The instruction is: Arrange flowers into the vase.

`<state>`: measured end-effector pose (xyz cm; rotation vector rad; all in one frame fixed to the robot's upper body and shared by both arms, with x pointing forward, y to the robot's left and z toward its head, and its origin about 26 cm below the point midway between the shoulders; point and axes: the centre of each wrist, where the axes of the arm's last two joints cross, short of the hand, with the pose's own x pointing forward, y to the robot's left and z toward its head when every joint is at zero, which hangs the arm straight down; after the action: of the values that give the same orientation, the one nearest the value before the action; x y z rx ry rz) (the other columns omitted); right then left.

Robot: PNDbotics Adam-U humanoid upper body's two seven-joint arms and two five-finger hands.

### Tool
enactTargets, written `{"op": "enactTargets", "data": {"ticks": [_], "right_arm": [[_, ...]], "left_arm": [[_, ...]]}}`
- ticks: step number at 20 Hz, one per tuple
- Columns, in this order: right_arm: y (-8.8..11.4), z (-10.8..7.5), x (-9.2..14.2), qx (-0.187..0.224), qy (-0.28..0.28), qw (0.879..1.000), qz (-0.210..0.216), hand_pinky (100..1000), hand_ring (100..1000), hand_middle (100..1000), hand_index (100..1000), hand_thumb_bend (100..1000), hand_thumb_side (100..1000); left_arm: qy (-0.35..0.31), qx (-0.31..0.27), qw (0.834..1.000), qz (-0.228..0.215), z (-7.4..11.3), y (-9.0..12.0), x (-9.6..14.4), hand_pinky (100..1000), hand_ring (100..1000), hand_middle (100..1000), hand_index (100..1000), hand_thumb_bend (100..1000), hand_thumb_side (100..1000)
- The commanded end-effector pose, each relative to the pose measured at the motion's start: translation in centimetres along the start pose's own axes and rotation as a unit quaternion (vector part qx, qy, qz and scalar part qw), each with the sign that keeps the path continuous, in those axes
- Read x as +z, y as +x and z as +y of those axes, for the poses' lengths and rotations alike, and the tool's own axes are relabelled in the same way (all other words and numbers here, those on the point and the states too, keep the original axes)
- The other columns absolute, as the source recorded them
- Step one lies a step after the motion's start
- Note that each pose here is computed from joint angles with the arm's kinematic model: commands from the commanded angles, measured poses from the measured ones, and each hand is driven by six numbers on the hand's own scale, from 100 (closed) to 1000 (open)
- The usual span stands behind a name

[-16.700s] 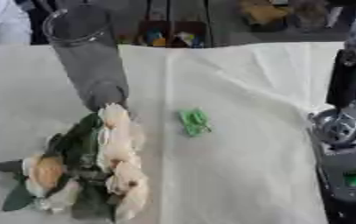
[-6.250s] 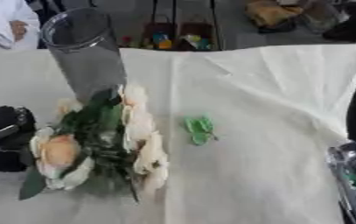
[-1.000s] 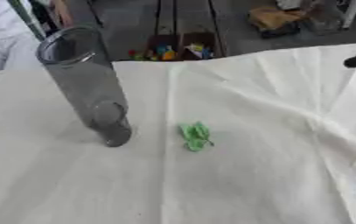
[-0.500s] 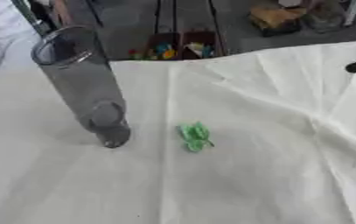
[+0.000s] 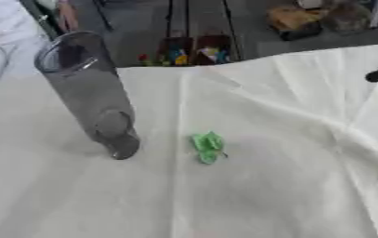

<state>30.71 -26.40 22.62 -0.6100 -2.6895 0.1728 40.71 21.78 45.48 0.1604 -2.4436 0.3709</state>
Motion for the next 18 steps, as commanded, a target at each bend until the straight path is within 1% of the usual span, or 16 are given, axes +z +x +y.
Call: {"op": "enactTargets", "data": {"ticks": [1,6,9,18], "right_arm": [[0.4,-0.4,-0.4,0.001,0.008,1.000,-0.011,616,550,484,735,100,988],[0.3,-0.4,-0.3,-0.001,0.010,1.000,-0.007,617,551,485,735,100,988],[0.3,-0.5,-0.2,-0.001,0.009,1.000,-0.006,617,551,485,736,100,988],[0.2,-0.6,0.0,0.000,0.009,1.000,0.000,618,552,485,737,100,987]], "left_arm": [[0.016,-0.001,1.000,-0.022,0.8,1.8,-1.1,100,100,100,100,100,637],[0.024,-0.002,0.999,-0.031,0.9,2.3,-1.5,100,100,100,100,100,633],[0.029,0.003,0.999,-0.027,0.7,2.6,-1.5,100,100,100,100,100,631],[0.070,0.011,0.997,0.014,-0.5,3.5,-1.6,100,100,100,100,100,630]]}}
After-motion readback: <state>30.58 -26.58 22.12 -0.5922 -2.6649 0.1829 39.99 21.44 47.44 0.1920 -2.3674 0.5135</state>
